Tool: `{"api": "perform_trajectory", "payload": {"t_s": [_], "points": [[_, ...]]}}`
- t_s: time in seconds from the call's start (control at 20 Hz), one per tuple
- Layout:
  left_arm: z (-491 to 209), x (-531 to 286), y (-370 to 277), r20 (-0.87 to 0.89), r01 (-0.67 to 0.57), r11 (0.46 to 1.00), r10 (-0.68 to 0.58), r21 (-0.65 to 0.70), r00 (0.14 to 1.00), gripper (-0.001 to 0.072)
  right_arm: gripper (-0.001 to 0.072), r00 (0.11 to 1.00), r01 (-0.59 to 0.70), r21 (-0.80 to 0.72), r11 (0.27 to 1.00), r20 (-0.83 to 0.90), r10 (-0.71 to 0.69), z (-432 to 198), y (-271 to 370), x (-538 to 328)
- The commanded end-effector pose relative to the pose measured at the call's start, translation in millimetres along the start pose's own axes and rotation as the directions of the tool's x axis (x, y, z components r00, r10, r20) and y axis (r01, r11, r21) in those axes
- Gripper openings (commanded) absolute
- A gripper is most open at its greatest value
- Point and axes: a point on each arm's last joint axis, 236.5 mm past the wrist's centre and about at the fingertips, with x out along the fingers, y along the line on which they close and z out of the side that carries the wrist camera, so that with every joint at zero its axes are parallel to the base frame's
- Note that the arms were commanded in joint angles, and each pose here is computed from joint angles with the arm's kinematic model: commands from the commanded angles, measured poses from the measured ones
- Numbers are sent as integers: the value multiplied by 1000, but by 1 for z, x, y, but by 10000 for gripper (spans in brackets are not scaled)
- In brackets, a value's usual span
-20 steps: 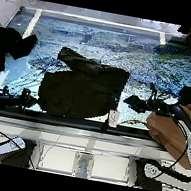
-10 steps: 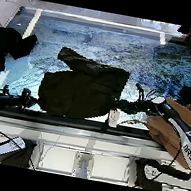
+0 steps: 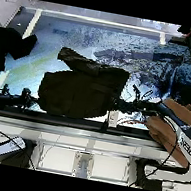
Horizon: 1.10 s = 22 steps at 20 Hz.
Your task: Fold the clothes and pants, and hang the long-sleeved shirts on hangers.
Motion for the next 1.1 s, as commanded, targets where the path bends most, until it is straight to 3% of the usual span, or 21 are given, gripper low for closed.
{"api": "perform_trajectory", "payload": {"t_s": [0.0, 0.25, 0.45, 0.6, 0.75, 0.85, 0.95, 1.05], "points": [[-4, -10, -17, -31, 32, 992, -28, 125, 999, 13, 28, 991, -83, -42, 996, -106, 78, -26, 22, -6], [-8, -64, -72, 5, 50, 922, -56, 384, 998, 12, 27, 978, 20, -124, 992, -203, -45, -67, 38, -49], [-33, -120, -97, 112, -77, 825, 17, 560, 994, 12, 27, 984, 76, -202, 976, -141, -106, -95, 76, -98], [-42, -171, -143, 296, -148, 758, -62, 635, 953, 10, 26, 994, 93, -228, 969, -40, -105, -114, 105, -127], [-48, -214, -201, 391, -199, 657, -158, 727, 907, 7, 25, 984, 178, -180, 967, 55, -171, -117, 102, -144], [-54, -209, -246, 342, -167, 569, -216, 805, 914, 6, 25, 979, 200, -161, 967, 71, -190, -109, 95, -142], [-59, -168, -269, 247, -135, 501, -164, 855, 955, 6, 25, 978, 205, -138, 969, 78, -196, -98, 90, -138], [-49, -98, -266, 217, -203, 437, 19, 876, 976, 7, 25, 977, 214, -119, 970, 45, -210, -94, 80, -131]]}}
